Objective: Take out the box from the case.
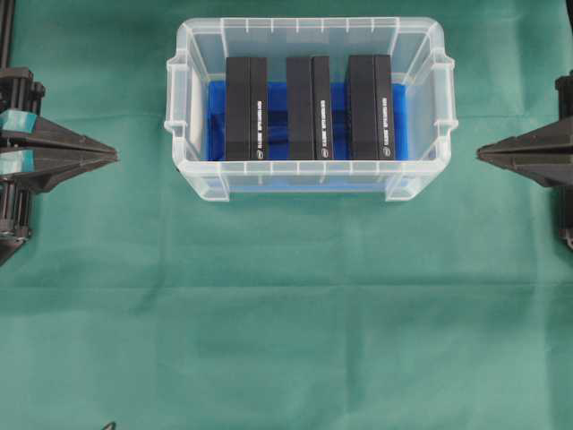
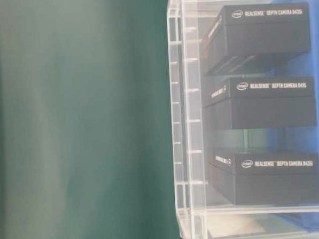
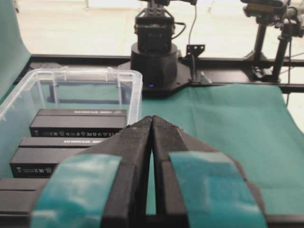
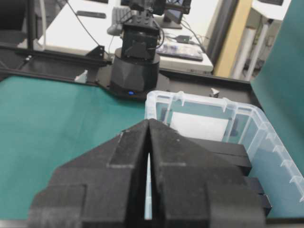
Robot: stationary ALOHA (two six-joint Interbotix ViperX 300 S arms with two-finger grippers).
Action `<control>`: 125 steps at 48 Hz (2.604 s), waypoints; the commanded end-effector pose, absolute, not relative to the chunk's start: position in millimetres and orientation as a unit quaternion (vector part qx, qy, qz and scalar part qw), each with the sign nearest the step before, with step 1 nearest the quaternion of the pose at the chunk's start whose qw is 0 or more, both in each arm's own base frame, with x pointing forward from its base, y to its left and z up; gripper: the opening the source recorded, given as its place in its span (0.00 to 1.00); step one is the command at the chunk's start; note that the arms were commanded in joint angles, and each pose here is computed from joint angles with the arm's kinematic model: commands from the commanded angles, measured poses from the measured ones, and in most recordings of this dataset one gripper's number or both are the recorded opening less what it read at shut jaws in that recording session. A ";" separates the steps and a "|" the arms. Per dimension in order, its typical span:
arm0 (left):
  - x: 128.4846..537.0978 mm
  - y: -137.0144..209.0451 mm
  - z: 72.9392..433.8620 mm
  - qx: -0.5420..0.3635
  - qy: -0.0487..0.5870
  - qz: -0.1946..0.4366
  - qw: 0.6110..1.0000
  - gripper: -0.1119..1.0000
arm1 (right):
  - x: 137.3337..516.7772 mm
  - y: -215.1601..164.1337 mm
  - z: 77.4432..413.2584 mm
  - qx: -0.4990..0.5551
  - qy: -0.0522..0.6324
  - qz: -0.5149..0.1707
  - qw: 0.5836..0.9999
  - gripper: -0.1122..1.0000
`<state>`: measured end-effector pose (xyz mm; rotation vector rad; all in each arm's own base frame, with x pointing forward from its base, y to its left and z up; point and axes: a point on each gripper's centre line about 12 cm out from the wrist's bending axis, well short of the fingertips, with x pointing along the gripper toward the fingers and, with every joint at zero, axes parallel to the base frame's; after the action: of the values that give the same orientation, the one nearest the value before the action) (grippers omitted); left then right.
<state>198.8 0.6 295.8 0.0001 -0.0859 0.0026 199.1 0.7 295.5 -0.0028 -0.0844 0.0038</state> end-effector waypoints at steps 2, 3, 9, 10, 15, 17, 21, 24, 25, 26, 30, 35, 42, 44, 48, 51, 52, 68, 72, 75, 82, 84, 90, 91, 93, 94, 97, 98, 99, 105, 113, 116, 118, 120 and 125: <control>203.4 -0.9 299.3 0.014 -0.021 -0.004 1.000 0.11 | 202.6 -1.2 297.6 0.000 -0.038 -0.003 0.999 0.09; 203.3 -0.5 299.1 0.014 -0.015 -0.003 1.000 0.11 | 202.7 -1.2 297.2 0.001 -0.034 -0.003 0.999 0.09; 201.0 -0.6 303.4 0.015 -0.006 -0.003 1.000 0.11 | 207.8 -1.2 295.2 0.000 0.004 -0.003 1.000 0.09; 200.3 -0.6 304.8 0.016 -0.008 -0.003 1.000 0.11 | 208.3 -1.2 295.4 0.000 0.008 -0.003 1.000 0.09; 195.1 -1.5 315.4 0.015 -0.028 -0.005 0.999 0.11 | 210.4 -1.3 310.0 0.000 0.008 -0.003 1.000 0.09; 192.3 -1.5 321.7 0.015 -0.038 -0.004 0.999 0.11 | 211.1 -1.3 318.7 0.001 0.003 -0.003 1.000 0.09; 187.2 -1.7 335.3 0.014 -0.058 -0.005 0.998 0.11 | 212.0 -1.3 339.8 0.000 -0.009 -0.003 1.000 0.09; 184.1 -1.6 347.5 0.014 -0.071 -0.004 0.997 0.11 | 213.4 -1.3 354.2 0.000 -0.012 -0.003 1.000 0.09; 183.4 -1.6 350.5 0.014 -0.073 -0.004 0.997 0.11 | 213.8 -1.3 359.3 0.000 -0.012 -0.003 1.000 0.09; 182.5 -1.6 354.4 0.014 -0.077 -0.004 0.997 0.11 | 213.7 -1.3 363.9 0.001 -0.012 -0.003 1.000 0.09; 180.4 -2.3 368.6 0.014 -0.085 -0.006 0.996 0.11 | 213.9 -1.3 382.1 0.000 -0.012 -0.003 1.000 0.09; 179.3 -2.9 384.6 0.013 -0.086 -0.007 0.996 0.11 | 214.4 -1.3 400.8 0.001 -0.006 -0.003 1.000 0.09; 179.1 -3.9 400.3 0.014 -0.067 -0.009 0.998 0.11 | 216.7 -1.4 413.4 0.001 -0.001 -0.003 1.000 0.09; 179.4 -3.8 401.8 0.014 -0.061 -0.009 0.998 0.11 | 218.1 -1.4 413.9 0.001 0.002 -0.003 1.000 0.09; 180.5 -3.4 402.8 0.014 -0.049 -0.008 0.999 0.11 | 220.4 -1.4 413.5 0.001 0.008 -0.003 1.000 0.09; 181.2 -3.7 402.3 0.012 -0.042 -0.009 0.999 0.11 | 221.3 -1.4 412.8 0.002 0.009 -0.003 1.000 0.09; 181.5 -3.6 402.1 0.012 -0.040 -0.009 0.999 0.11 | 221.3 -1.4 412.4 0.001 0.011 -0.003 1.000 0.09; 182.2 -3.9 393.8 -0.003 0.024 -0.009 1.000 0.11 | 218.0 -1.4 395.5 0.021 0.093 -0.005 0.995 0.09; 180.3 -3.5 391.9 -0.015 0.060 -0.007 0.998 0.11 | 214.4 -1.4 390.7 0.037 0.134 -0.008 0.990 0.09; 178.9 -3.1 390.4 -0.030 0.102 -0.003 0.994 0.11 | 211.1 -1.5 386.2 0.049 0.173 -0.012 0.984 0.09; 173.9 -2.2 384.9 -0.055 0.203 0.010 0.978 0.11 | 200.2 -1.4 373.6 0.080 0.284 -0.027 0.955 0.09; 173.1 -2.2 382.1 -0.063 0.235 0.014 0.970 0.11 | 196.5 -1.5 369.7 0.091 0.323 -0.035 0.941 0.09; 171.3 -1.7 375.8 -0.086 0.320 0.032 0.943 0.11 | 189.2 -2.1 364.0 0.117 0.401 -0.058 0.907 0.09; 170.7 -1.9 375.0 -0.089 0.332 0.034 0.938 0.11 | 188.1 -2.3 363.4 0.120 0.412 -0.062 0.901 0.09; 170.4 -2.3 373.2 -0.095 0.355 0.038 0.929 0.11 | 185.8 -2.5 360.7 0.126 0.436 -0.070 0.888 0.09; 170.4 -2.5 372.2 -0.097 0.367 0.041 0.924 0.11 | 184.6 -2.3 359.8 0.130 0.446 -0.074 0.882 0.09; 170.4 -4.2 369.7 -0.101 0.400 0.044 0.910 0.11 | 180.3 -2.5 357.4 0.137 0.476 -0.084 0.864 0.09; 170.1 -5.2 369.4 -0.101 0.407 0.043 0.907 0.11 | 178.6 -2.3 356.4 0.140 0.487 -0.087 0.858 0.10; 170.0 -5.7 369.2 -0.102 0.413 0.044 0.904 0.11 | 176.4 -2.5 355.2 0.142 0.498 -0.092 0.850 0.09; 169.2 -8.5 366.9 -0.100 0.430 0.040 0.896 0.11 | 171.0 -3.0 349.9 0.143 0.531 -0.103 0.829 0.09; 169.2 -8.5 367.4 -0.101 0.430 0.041 0.897 0.11 | 173.8 -3.0 347.5 0.144 0.539 -0.106 0.823 0.09; 169.2 -8.5 366.9 -0.101 0.432 0.041 0.895 0.11 | 174.5 -3.0 346.5 0.147 0.542 -0.108 0.821 0.09; 168.9 -8.6 367.2 -0.105 0.431 0.042 0.895 0.11 | 175.6 -3.0 345.8 0.153 0.544 -0.114 0.817 0.09; 169.2 -8.6 366.9 -0.111 0.431 0.045 0.894 0.11 | 176.1 -3.1 344.8 0.164 0.546 -0.122 0.812 0.09; 168.9 -8.6 367.2 -0.149 0.430 0.064 0.888 0.11 | 178.7 -3.3 344.0 0.216 0.548 -0.162 0.792 0.09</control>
<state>167.3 -8.0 358.8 -0.2715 0.9149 0.1211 175.4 -2.4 336.1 0.4069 1.1959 -0.3050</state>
